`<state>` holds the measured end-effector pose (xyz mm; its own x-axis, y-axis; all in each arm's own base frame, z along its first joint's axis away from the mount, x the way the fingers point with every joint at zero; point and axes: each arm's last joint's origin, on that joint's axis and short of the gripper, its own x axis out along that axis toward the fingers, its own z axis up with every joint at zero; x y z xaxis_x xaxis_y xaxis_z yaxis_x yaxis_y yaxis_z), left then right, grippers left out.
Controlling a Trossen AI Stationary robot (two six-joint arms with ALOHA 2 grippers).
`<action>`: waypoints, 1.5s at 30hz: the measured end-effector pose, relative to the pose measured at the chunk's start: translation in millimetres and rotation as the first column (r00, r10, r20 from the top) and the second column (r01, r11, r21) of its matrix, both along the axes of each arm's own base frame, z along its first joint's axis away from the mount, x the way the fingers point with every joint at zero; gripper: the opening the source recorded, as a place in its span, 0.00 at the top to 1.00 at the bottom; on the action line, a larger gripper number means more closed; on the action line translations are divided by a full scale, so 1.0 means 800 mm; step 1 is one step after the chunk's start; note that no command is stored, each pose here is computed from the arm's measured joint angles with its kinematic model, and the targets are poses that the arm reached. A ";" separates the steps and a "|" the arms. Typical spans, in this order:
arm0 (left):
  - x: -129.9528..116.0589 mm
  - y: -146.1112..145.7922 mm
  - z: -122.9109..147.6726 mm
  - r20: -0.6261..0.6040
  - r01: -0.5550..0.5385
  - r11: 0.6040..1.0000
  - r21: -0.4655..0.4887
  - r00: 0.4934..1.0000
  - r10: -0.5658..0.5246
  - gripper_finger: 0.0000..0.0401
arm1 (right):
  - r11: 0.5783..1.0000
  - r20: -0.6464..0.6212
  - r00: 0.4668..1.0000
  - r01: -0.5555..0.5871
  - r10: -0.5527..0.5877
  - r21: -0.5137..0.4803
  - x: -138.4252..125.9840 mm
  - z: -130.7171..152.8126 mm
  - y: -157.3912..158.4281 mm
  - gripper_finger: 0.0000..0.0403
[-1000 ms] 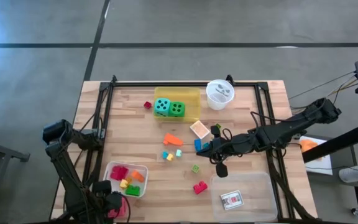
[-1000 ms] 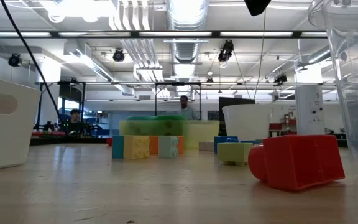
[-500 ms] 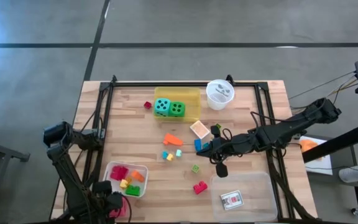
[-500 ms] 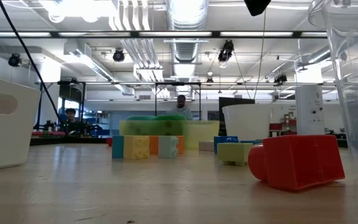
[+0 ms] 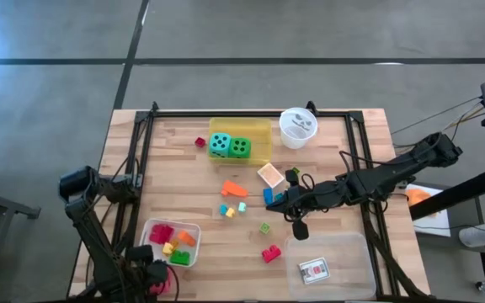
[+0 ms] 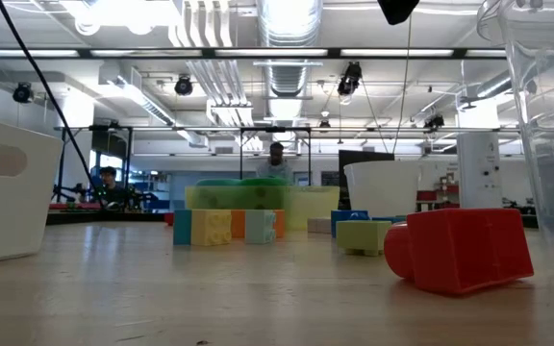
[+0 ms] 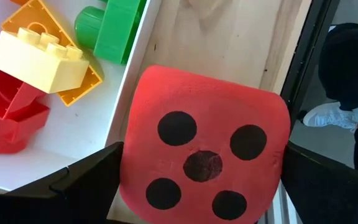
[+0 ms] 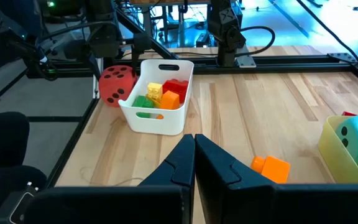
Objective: Pick & Place Toys
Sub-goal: Put the pink die into the yellow bin
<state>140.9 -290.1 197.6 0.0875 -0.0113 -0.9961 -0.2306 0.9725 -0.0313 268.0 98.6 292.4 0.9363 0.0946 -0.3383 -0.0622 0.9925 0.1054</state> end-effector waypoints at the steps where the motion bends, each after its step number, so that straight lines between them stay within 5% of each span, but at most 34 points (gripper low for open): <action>1: 0.000 0.001 -0.002 0.000 0.000 1.000 -0.001 1.000 0.000 0.01 | 1.000 0.000 1.000 0.000 0.000 0.000 0.000 0.000 0.000 0.98; 20: 0.001 0.001 -0.007 0.038 -0.047 0.999 -0.017 0.998 0.048 0.02 | 1.000 0.000 1.000 -0.001 0.001 0.000 0.000 0.000 0.000 0.98; 23: 0.003 0.001 -0.007 0.043 -0.165 0.986 -0.036 0.985 0.166 0.06 | 1.000 0.000 1.000 -0.001 0.001 0.000 0.000 0.000 0.000 0.98; 29: 0.004 0.001 -0.006 0.051 -0.147 0.989 -0.032 0.988 0.149 0.25 | 1.000 0.000 1.000 -0.001 0.001 0.000 0.000 0.000 0.000 0.98; 45: 0.013 -0.013 0.005 0.093 -0.313 0.924 -0.221 0.936 0.340 0.26 | 1.000 0.000 1.000 0.000 0.000 0.000 0.000 0.000 0.000 0.98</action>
<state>151.2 -300.2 201.4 0.2458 -0.1580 -0.9563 -0.5155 0.8143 -0.2670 267.9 98.7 292.5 0.9364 0.0950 -0.3379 -0.0626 0.9924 0.1056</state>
